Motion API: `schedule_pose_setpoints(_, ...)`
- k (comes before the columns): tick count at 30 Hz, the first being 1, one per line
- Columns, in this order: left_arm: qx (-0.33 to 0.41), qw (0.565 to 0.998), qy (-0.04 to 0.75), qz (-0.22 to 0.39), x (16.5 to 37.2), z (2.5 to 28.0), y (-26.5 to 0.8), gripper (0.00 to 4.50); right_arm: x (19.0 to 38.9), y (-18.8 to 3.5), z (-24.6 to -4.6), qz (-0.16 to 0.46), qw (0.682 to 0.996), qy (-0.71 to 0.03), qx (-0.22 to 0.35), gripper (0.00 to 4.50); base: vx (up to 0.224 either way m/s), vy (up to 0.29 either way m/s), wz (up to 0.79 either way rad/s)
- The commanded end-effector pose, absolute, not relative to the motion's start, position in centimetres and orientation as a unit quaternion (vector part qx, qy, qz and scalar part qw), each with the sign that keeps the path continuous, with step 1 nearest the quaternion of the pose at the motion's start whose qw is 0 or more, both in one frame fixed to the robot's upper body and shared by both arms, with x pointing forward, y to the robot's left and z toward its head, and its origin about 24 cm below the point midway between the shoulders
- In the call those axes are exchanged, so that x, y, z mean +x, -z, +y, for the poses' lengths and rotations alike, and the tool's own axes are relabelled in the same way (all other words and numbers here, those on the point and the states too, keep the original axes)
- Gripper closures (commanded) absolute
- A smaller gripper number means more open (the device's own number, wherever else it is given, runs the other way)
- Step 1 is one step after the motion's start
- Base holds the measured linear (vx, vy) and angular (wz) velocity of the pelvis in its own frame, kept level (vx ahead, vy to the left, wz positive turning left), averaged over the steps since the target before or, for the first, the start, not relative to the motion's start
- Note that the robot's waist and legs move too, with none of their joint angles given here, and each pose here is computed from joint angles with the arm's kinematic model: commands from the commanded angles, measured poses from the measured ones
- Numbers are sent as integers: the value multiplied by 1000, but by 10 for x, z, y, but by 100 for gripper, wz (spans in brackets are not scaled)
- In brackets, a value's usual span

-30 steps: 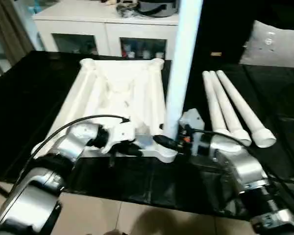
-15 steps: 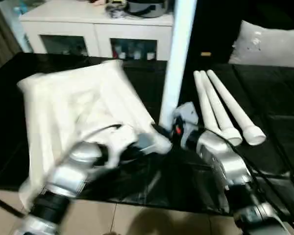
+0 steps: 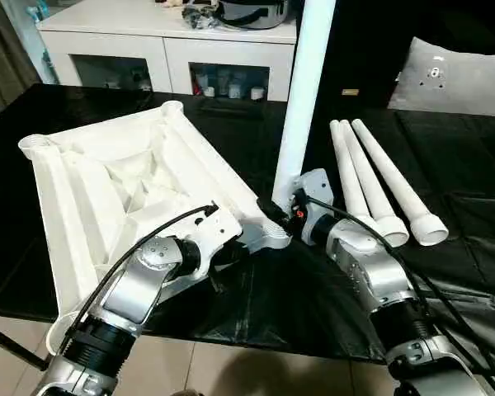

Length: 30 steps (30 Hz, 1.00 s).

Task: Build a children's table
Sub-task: Rotate leg to tighten

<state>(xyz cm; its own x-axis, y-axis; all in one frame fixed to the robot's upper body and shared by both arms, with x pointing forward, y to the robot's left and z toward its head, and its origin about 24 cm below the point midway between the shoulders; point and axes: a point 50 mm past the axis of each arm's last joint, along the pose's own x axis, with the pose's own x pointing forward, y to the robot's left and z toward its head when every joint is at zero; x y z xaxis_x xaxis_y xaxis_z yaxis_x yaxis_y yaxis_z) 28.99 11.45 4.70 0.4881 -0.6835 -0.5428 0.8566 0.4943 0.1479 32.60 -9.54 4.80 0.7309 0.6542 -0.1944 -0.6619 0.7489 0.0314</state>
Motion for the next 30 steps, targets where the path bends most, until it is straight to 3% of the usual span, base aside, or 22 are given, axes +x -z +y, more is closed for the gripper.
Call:
schedule_pose_setpoints(1,239,849,437,174,303,118,-67,450,310,0,-108,209,921,-328,-24,257,0,0,0)
schedule_pose_setpoints(10,246,848,436,172,305,121,-66,450,308,1,-109,203,922,-329,-30,257,0,0,0)
schedule_pose_setpoints(11,246,848,437,171,305,121,-67,450,308,1,-109,202,922,-329,-29,222,0,0,0)
schedule_pose_setpoints(18,253,844,443,163,306,121,-66,450,306,2,-115,200,925,-323,-22,166,0,0,0)
schedule_pose_setpoints(19,255,844,444,163,306,121,-66,450,306,2,-116,200,925,-324,-22,137,0,0,0)
schedule_pose_setpoints(27,266,840,444,162,308,126,-66,450,299,2,-125,200,921,-334,2,81,0,0,0)
schedule_pose_setpoints(30,275,835,450,160,309,130,-65,450,291,-4,-130,189,910,-368,8,53,0,0,0)
